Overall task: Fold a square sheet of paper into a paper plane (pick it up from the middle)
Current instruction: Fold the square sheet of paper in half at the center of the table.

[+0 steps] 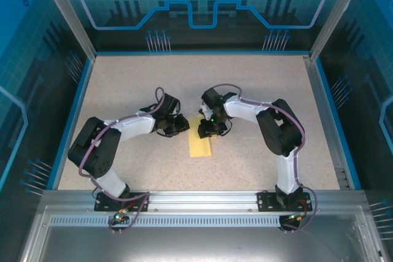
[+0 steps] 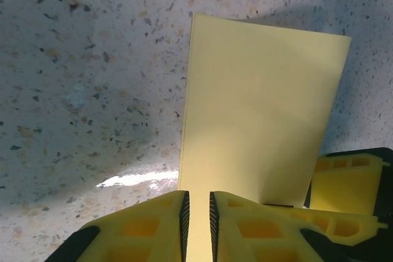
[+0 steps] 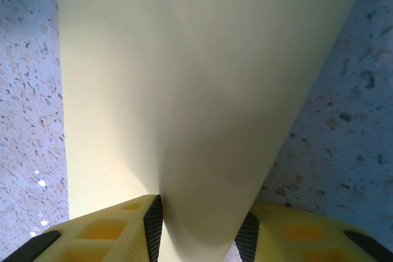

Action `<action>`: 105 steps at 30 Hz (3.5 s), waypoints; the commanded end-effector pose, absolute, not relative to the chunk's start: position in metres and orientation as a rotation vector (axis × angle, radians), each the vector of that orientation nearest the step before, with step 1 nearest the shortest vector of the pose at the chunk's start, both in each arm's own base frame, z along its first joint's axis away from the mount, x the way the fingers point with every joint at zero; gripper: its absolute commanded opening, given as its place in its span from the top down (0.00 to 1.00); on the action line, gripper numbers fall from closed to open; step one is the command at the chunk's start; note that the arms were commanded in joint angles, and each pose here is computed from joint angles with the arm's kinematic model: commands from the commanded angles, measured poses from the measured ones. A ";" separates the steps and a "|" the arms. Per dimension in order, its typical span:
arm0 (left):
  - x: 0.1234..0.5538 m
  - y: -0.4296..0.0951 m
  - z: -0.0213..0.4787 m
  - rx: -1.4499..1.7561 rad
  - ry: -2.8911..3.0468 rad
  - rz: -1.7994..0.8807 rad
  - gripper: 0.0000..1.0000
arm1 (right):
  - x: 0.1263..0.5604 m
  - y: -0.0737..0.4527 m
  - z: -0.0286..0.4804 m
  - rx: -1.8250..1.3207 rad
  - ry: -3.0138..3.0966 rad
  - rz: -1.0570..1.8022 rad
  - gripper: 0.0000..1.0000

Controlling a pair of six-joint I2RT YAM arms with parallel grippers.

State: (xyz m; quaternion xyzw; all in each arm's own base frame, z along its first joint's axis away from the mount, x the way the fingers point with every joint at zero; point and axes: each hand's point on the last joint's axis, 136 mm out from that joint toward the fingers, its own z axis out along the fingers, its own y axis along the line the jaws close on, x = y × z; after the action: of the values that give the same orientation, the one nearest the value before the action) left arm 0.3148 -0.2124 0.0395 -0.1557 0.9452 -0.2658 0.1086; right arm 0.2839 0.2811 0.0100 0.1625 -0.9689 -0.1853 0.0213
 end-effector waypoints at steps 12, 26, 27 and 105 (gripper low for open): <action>0.317 -0.240 0.037 -0.372 2.814 -0.893 0.86 | 0.274 0.259 -0.047 0.482 -2.962 -0.389 0.59; 0.310 -0.239 0.017 -0.388 2.885 -0.842 0.93 | 0.272 0.259 -0.048 0.483 -2.958 -0.392 0.59; 0.309 -0.238 0.016 -0.387 2.892 -0.831 0.93 | 0.272 0.259 -0.048 0.482 -2.957 -0.392 0.59; 0.270 -0.202 -0.044 -0.403 3.116 -0.512 0.98 | 0.287 0.271 -0.014 0.211 -2.936 -0.940 0.96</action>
State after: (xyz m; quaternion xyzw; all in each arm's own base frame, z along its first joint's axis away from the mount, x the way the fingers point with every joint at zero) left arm 0.3123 -0.2346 0.0102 -0.1115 0.9581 -0.2587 0.0523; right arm 0.2960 0.2883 0.0101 0.0821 -0.9423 -0.3245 0.0047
